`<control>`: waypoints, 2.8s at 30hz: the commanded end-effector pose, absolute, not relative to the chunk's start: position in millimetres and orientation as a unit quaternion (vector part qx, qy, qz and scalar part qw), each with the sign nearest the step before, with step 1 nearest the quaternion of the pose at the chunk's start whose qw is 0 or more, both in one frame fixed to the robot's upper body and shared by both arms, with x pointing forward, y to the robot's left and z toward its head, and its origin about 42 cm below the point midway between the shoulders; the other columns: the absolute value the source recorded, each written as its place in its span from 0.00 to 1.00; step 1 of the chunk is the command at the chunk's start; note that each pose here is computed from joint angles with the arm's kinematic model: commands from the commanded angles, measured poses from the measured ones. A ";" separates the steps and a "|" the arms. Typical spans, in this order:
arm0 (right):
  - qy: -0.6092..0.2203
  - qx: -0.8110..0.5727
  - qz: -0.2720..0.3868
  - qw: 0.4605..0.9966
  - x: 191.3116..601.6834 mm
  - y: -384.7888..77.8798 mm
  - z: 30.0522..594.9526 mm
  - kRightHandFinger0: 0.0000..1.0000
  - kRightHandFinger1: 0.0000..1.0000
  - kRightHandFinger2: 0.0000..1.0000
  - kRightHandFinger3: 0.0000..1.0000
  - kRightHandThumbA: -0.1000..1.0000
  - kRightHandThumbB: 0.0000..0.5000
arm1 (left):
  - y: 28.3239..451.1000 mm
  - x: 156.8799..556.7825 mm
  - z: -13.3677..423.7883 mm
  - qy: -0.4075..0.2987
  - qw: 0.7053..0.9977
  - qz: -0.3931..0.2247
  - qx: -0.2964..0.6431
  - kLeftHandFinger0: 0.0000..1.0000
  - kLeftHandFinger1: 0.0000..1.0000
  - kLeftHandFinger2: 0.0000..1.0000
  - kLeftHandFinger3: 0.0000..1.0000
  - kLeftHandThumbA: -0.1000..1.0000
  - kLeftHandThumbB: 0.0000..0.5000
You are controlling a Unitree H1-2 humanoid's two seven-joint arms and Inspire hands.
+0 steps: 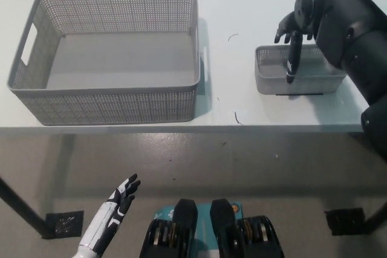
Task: Use the right hand to pick up a small rectangular container and put it into a bigger container on the left side
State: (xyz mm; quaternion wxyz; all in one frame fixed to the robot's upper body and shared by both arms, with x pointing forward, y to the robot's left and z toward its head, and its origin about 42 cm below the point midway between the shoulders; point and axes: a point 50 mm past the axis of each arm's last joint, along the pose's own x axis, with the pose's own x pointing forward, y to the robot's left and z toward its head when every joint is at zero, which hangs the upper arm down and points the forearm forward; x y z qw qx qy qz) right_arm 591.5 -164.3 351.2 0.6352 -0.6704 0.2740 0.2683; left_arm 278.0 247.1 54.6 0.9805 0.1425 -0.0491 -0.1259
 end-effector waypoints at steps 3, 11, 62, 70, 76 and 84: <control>0.258 -0.694 0.222 0.635 595.7 -165.1 363.6 1.00 1.00 1.00 1.00 1.00 0.97 | 251.7 281.7 67.0 -0.077 0.977 -0.128 0.152 1.00 1.00 1.00 1.00 1.00 0.52; 0.256 -0.704 0.196 0.633 595.6 -173.3 344.3 1.00 1.00 1.00 1.00 1.00 1.00 | 249.8 283.8 68.1 -0.079 0.977 -0.129 0.148 1.00 1.00 1.00 1.00 1.00 0.51; -0.166 -0.678 -0.029 0.716 605.4 -196.8 433.2 0.07 0.57 0.92 0.47 0.00 0.27 | 250.9 298.3 75.9 -0.091 0.976 -0.131 0.150 1.00 1.00 1.00 1.00 1.00 0.51; -0.260 -0.654 -0.060 0.708 595.4 -189.6 506.7 0.09 0.58 0.93 1.00 0.00 0.33 | 251.3 297.0 75.7 -0.088 0.976 -0.130 0.151 1.00 1.00 1.00 1.00 1.00 0.54; -0.305 -0.648 -0.047 0.697 583.6 -152.0 534.6 0.00 0.41 0.82 0.52 0.00 0.48 | 250.4 297.0 75.7 -0.091 0.975 -0.134 0.154 1.00 1.00 1.00 1.00 1.00 0.51; -0.355 -0.640 0.023 0.681 566.6 -53.8 533.6 0.02 0.36 0.74 0.48 0.00 0.50 | 250.2 299.1 75.5 -0.086 0.975 -0.136 0.154 1.00 1.00 1.00 1.00 1.00 0.53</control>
